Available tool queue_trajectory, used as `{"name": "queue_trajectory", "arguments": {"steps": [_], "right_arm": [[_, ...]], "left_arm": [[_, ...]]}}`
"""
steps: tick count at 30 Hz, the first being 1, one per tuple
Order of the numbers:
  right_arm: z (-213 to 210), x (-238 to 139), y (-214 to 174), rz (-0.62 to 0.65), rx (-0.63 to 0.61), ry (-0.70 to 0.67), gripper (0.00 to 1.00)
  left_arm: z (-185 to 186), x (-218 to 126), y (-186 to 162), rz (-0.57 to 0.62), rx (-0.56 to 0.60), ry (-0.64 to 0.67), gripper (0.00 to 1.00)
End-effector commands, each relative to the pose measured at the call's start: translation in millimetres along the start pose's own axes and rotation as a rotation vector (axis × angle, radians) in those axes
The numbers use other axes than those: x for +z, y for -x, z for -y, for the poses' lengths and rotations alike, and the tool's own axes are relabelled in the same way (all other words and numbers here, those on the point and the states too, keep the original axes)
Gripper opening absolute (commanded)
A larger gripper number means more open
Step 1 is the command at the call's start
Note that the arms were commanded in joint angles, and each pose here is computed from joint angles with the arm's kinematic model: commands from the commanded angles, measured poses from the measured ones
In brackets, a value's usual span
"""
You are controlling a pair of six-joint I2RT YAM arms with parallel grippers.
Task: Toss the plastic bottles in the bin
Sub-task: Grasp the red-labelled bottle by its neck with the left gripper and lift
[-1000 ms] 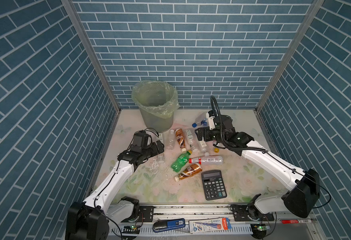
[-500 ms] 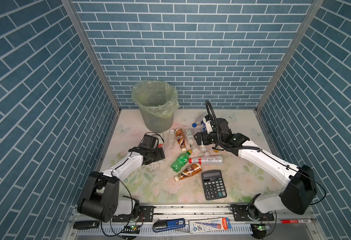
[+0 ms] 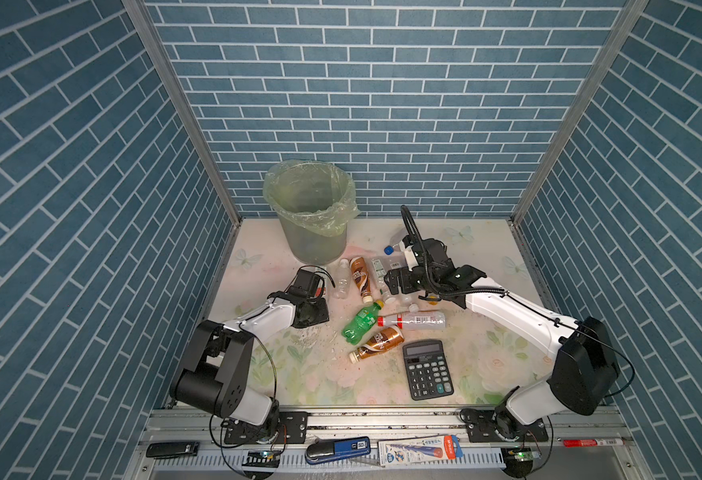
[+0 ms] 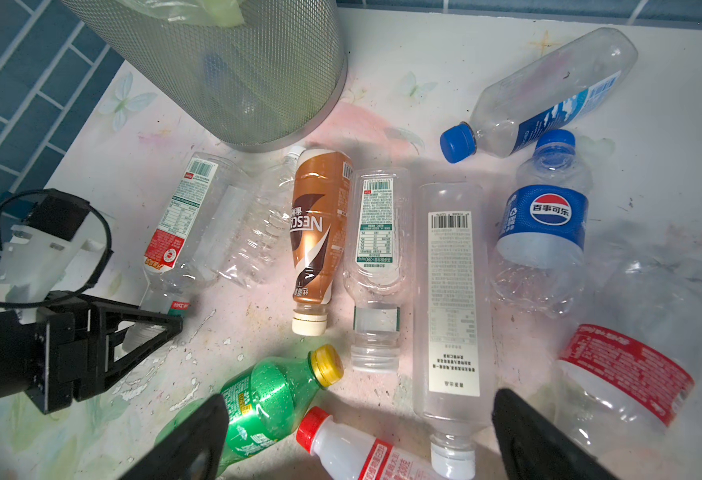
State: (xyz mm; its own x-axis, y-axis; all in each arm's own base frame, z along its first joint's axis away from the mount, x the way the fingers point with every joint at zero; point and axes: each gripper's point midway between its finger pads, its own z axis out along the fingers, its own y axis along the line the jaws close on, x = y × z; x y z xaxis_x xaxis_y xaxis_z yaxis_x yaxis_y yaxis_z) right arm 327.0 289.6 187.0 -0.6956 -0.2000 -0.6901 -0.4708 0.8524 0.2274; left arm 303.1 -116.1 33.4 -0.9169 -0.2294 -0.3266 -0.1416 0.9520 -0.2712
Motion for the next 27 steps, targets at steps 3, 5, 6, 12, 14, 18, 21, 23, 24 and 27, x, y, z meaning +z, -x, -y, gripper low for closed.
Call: {"name": "queue_trajectory", "arguments": {"steps": [3, 5, 6, 12, 14, 18, 21, 23, 24, 27], "right_arm": [[-6.7, -4.4, 15.9, 0.022, -0.001, 0.021, 0.99], [-6.5, -3.8, 15.3, 0.021, 0.001, 0.021, 0.99], [-6.4, -3.4, 15.0, 0.019, 0.003, 0.022, 0.99], [-7.3, -6.4, 18.3, 0.026, 0.010, 0.031, 0.99], [-7.4, -8.7, 19.7, 0.029, 0.006, 0.029, 0.99], [-7.3, -16.8, 26.7, 0.046, -0.010, 0.026, 0.99], [-10.1, -25.3, 33.3, 0.063, -0.035, 0.032, 0.99], [-13.5, -34.5, 41.2, 0.090, -0.067, 0.044, 0.99], [-16.4, -39.1, 45.3, 0.108, -0.084, 0.054, 0.99], [-28.5, -56.3, 60.0, 0.172, -0.128, 0.108, 0.99]], "left_arm": [[4.7, -11.2, 6.9, 0.053, 0.014, -0.021, 0.36], [4.2, -14.7, 5.8, 0.063, 0.018, -0.026, 0.35], [2.9, -16.3, 5.0, 0.066, 0.019, -0.022, 0.34], [4.8, -33.3, 8.0, 0.115, 0.024, -0.044, 0.30], [5.9, -40.1, 10.6, 0.136, 0.026, -0.051, 0.30], [9.9, -57.0, 17.3, 0.180, 0.029, -0.068, 0.26], [13.5, -71.1, 23.0, 0.213, 0.032, -0.082, 0.26], [14.0, -82.1, 26.1, 0.240, 0.028, -0.085, 0.26], [14.4, -87.9, 27.8, 0.257, 0.025, -0.090, 0.26], [15.8, -110.0, 35.7, 0.327, 0.023, -0.102, 0.26]]}}
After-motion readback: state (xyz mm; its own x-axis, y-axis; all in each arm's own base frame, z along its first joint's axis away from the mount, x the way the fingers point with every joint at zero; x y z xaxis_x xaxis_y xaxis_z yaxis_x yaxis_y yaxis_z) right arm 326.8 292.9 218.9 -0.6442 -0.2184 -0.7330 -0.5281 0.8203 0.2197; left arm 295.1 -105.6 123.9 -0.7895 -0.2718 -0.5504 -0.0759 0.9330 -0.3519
